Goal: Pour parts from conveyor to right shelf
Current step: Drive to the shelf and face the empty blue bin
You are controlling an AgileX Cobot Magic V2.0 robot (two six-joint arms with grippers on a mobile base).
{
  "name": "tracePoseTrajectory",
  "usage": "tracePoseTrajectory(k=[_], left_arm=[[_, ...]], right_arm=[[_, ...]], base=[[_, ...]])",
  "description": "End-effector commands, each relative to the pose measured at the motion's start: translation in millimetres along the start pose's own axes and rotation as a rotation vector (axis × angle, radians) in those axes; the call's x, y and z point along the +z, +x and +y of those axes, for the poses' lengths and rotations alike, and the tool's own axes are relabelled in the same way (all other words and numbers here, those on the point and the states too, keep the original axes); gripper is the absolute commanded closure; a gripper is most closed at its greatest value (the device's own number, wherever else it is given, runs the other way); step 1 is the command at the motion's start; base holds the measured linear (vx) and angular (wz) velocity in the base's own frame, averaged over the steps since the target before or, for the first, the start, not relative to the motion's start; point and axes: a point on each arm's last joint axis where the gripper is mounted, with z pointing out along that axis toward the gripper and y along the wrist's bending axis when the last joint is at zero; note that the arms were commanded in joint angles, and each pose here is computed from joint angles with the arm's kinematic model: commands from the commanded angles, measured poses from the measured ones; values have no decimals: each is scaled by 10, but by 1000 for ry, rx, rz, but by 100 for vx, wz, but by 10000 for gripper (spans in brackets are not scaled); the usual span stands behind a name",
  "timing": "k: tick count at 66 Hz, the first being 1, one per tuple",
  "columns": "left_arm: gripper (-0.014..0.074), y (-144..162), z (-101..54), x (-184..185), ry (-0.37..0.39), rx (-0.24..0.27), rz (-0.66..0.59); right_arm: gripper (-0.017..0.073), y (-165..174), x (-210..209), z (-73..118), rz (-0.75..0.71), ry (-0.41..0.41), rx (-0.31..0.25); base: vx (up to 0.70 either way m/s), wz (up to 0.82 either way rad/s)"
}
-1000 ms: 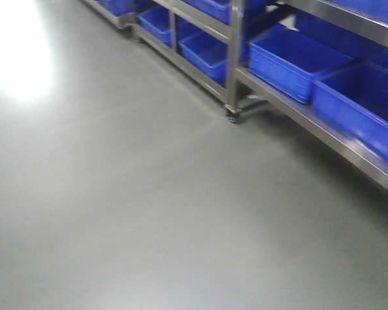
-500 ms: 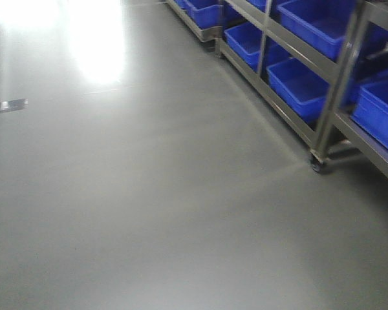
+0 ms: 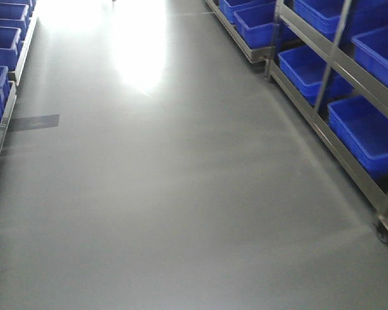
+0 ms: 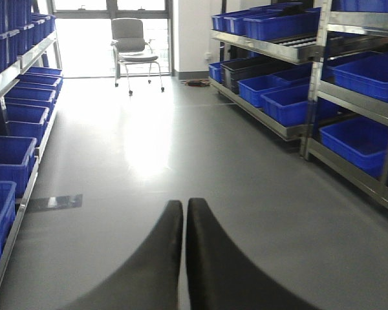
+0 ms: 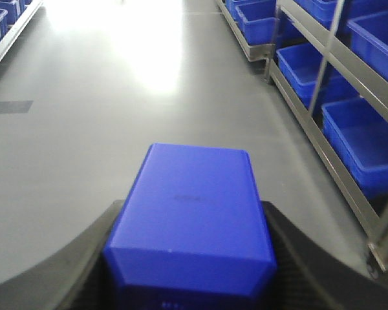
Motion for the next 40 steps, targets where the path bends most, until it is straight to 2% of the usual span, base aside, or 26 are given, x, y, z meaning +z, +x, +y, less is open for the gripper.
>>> tracePoseTrajectory(k=[1,40], left_arm=[[600,-129,-2,1,0,-17,-82],[600,-129,-2,1,0,-17,-82]], right_arm=[[564,-155,-21,-18,-88,18,-7],[564,-155,-21,-18,-88,18,-7]], base=[[77,23],[75,14]])
